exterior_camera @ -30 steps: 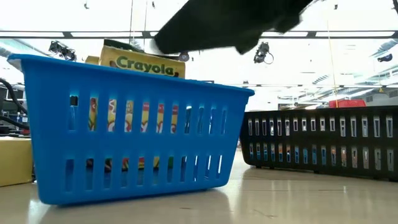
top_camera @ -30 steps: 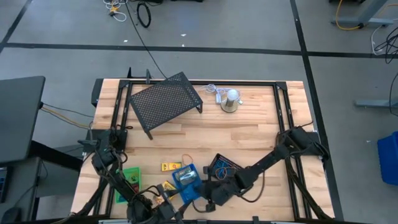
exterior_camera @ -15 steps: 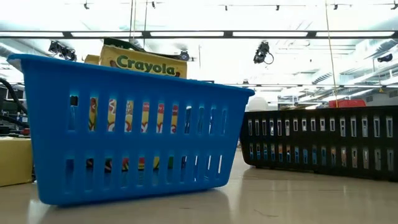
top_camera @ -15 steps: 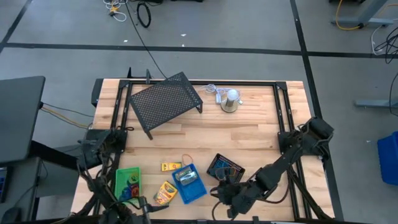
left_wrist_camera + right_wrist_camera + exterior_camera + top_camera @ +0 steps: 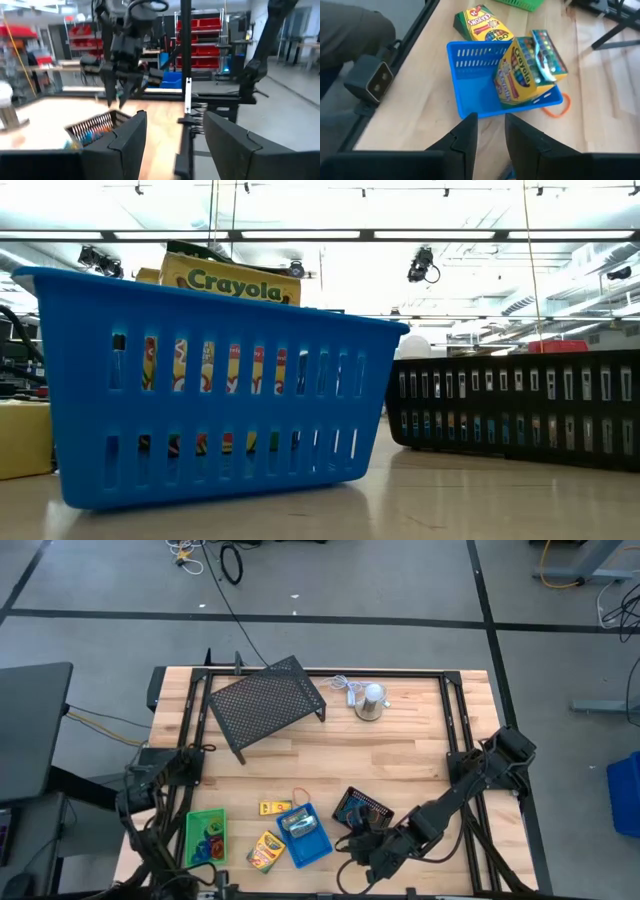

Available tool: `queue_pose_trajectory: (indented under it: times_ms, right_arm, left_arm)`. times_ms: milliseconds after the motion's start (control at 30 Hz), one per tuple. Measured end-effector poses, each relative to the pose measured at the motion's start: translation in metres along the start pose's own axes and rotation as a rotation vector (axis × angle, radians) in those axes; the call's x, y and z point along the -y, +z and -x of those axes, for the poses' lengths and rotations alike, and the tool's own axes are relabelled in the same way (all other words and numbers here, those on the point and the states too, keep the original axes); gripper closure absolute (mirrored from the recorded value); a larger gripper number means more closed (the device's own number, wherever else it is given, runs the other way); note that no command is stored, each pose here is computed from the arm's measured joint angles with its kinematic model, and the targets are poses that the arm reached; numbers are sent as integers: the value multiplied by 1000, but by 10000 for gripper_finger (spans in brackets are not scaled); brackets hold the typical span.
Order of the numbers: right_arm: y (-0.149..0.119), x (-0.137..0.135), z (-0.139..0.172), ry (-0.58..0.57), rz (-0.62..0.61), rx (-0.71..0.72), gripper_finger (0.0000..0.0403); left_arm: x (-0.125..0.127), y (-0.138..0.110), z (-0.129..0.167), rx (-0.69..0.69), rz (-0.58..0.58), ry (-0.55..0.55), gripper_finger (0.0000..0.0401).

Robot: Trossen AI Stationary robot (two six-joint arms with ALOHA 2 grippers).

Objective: Pick & Place Office Desk Supplies
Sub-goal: Put the yellow crayon box into the blue bin

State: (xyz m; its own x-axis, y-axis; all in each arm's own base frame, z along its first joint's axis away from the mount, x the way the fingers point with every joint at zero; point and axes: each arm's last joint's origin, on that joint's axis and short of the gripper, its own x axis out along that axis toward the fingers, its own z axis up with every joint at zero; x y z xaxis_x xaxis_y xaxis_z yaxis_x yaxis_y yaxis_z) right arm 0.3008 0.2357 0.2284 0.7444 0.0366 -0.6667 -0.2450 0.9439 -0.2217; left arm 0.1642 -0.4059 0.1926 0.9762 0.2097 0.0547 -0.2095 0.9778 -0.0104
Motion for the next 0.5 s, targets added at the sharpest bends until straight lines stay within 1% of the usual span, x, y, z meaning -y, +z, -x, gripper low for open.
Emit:
queue_pose_trajectory:
  times_ms: [67,133,167,200,233,267,300,367,400,467,500]
  right_arm:
    - [1,4,-2,-7,10,0,296]
    - [2,7,-4,-10,11,0,296]
    - [2,9,-4,-10,14,0,296]
    - [2,10,-5,-3,23,-3,295]
    - [2,12,-6,7,27,-7,295]
    - [2,13,-7,17,27,-11,295]
    - [2,14,-7,24,27,-15,295]
    - [1,16,-8,27,26,-27,295]
    - [0,17,-8,26,29,-36,295]
    - [-3,16,-8,24,37,-67,295]
    - [-5,15,-7,26,38,-86,295]
  left_arm:
    - [-1,6,-11,18,-54,-15,204]
    - [-2,11,-29,50,-97,-84,207]
    - [-1,10,-43,54,-115,-157,209]
    - [-2,7,-60,29,-123,-259,212]
    - [-5,2,-80,-43,-109,-400,214]
    - [-9,-4,-102,-149,-93,-530,216]
    - [-14,-7,-123,-235,-67,-616,218]
    - [-25,-14,-158,-323,-24,-714,220]
    - [-31,-14,-171,-324,-27,-749,220]
    - [-39,-8,-185,-299,-58,-789,220]
    - [-42,-3,-186,-307,-83,-780,220]
